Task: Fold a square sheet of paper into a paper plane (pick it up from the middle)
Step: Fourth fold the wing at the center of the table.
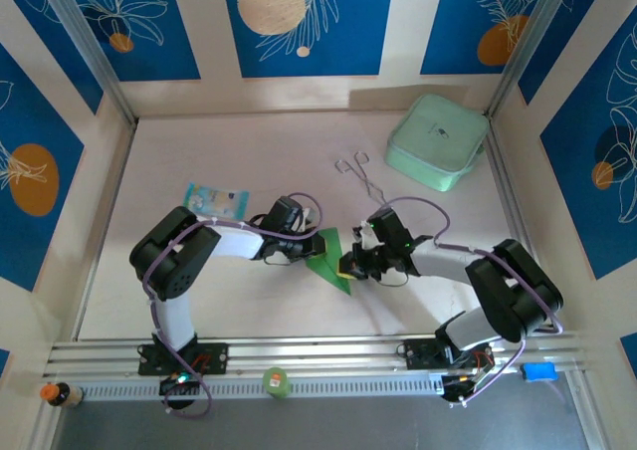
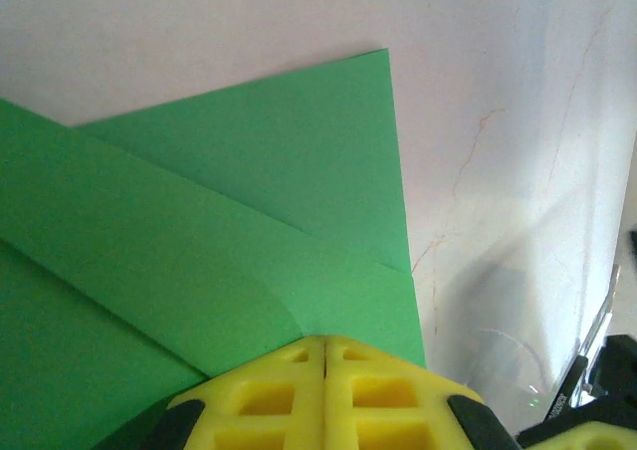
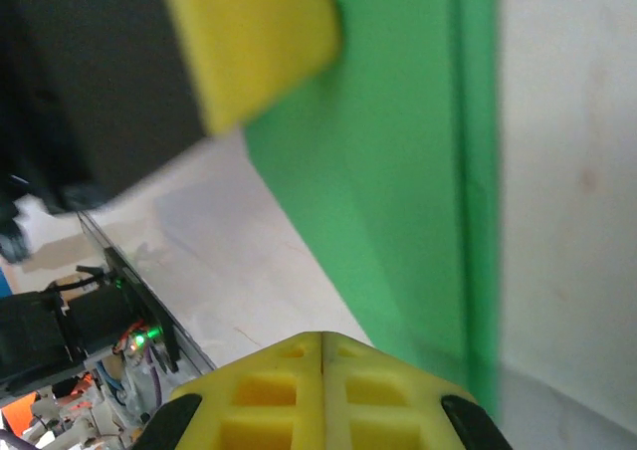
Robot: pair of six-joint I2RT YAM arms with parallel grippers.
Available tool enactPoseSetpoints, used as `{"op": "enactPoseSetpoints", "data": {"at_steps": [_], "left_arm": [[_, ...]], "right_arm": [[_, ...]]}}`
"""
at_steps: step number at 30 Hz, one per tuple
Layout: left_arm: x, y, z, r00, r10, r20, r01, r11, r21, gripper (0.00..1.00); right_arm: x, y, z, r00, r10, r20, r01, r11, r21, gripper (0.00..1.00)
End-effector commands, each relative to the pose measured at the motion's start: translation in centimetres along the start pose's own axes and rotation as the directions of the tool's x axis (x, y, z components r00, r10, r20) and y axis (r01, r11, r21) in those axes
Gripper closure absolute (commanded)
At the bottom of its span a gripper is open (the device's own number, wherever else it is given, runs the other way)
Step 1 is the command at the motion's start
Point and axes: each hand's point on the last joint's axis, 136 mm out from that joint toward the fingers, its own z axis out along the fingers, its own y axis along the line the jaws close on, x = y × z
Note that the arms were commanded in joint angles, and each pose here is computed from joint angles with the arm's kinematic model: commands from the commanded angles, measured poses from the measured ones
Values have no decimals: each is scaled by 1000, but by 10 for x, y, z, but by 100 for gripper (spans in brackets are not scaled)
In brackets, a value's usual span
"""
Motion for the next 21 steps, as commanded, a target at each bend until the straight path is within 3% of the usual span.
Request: {"op": "enactPoseSetpoints", "data": {"at_steps": [1,9,21], "left_arm": [[19,46,6,996,-78,-39,71,988,-138,97],[18,45,6,996,-75,-40,69,987,-142,97],[15,49,5,995,-95,-40,89,987,-138,97]], "right_arm": [[2,5,9,999,-9,-53,9,1000,1,100],[30,-41,22,992,80,-101,-72,994,82,100],[67,-64,2,991,114,-75,-107,990,90,100]]}}
